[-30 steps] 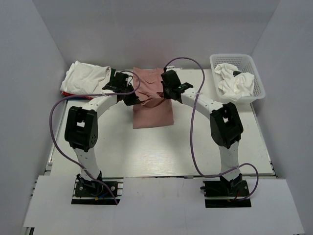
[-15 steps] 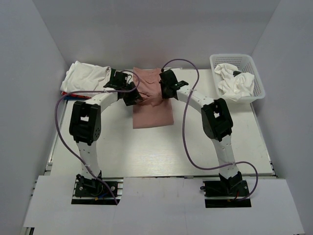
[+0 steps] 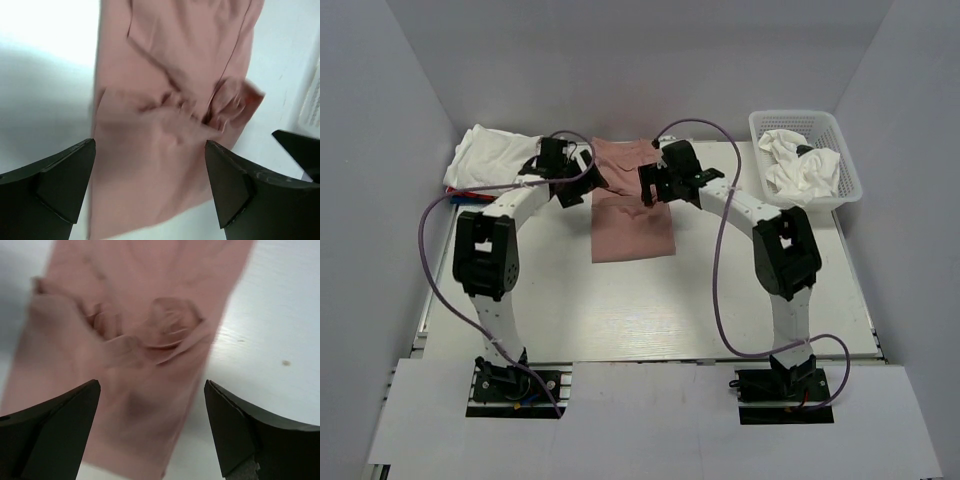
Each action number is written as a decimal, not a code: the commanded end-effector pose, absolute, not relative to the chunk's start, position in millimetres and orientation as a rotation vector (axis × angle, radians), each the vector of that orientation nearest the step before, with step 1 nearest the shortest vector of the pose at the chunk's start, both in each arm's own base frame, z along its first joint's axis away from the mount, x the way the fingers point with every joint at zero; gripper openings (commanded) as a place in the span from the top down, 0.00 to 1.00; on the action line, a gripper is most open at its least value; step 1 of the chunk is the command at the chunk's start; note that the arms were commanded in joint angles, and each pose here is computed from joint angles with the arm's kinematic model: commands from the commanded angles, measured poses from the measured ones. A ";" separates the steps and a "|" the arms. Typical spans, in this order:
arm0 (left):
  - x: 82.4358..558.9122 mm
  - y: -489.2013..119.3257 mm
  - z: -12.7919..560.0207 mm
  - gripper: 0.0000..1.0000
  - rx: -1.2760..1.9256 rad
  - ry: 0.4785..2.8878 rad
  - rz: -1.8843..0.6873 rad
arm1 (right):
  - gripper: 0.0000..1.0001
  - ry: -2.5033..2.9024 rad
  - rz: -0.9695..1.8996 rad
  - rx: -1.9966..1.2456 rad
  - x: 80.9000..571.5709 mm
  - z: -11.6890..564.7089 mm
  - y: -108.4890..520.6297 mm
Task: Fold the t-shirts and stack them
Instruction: Fold the folded rectangular tshirt in 1/3 of the way, then grab one side of the 2/3 rectangular tshirt with both arms, then fold the long partially folded tshirt into a neat square, then put the neatly folded tshirt into the corner of the board with the left arm
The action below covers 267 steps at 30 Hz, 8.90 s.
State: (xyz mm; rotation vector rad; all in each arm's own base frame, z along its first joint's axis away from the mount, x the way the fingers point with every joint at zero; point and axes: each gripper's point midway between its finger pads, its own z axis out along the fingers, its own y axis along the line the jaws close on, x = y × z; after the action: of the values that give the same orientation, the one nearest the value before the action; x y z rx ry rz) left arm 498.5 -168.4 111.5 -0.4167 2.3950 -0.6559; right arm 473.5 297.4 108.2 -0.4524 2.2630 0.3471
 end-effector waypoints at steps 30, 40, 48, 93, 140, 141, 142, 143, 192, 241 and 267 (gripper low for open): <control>332.3 -159.1 87.5 0.00 -0.350 2.550 -0.722 | 0.10 2.154 0.656 -0.271 452.8 134.1 286.7; 331.8 -171.9 34.7 0.10 -0.302 2.648 -0.745 | 0.10 2.316 0.782 -0.315 340.3 72.2 246.4; 329.1 -175.9 8.4 0.61 -0.316 2.717 -0.763 | 0.10 2.399 0.866 -0.335 349.9 28.8 264.9; 362.1 -160.8 230.8 1.00 -0.225 2.114 -0.685 | 1.00 2.308 0.849 -0.345 303.6 192.5 235.5; 547.3 -185.1 148.0 0.01 -0.194 2.223 -0.772 | 0.10 2.167 1.007 -0.390 482.0 162.8 255.4; 538.7 -198.8 157.5 0.01 -0.139 2.209 -0.843 | 0.10 2.161 1.028 -0.404 474.4 164.9 256.6; 535.0 -201.1 151.2 0.01 -0.129 2.215 -0.862 | 0.10 2.172 1.101 -0.428 457.5 158.5 262.9; 535.8 -203.2 154.3 0.01 -0.127 2.203 -0.880 | 0.10 2.133 1.134 -0.457 449.0 171.5 269.0; 505.0 -171.8 96.3 0.01 -0.087 2.479 -0.585 | 0.10 2.055 1.177 -0.625 320.0 193.2 256.6; 502.1 -112.5 245.2 1.00 0.576 2.079 0.263 | 0.10 1.932 0.881 -0.480 303.1 181.3 209.9; 527.0 9.8 345.2 1.00 0.512 1.918 0.416 | 0.10 1.914 0.930 -0.462 317.9 192.9 220.5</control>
State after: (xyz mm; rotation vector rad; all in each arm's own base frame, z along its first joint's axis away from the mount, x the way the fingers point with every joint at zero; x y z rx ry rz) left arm 515.8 3.0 318.3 0.5231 2.0062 0.4330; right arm 302.9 215.0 167.4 -0.4498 1.9940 0.9216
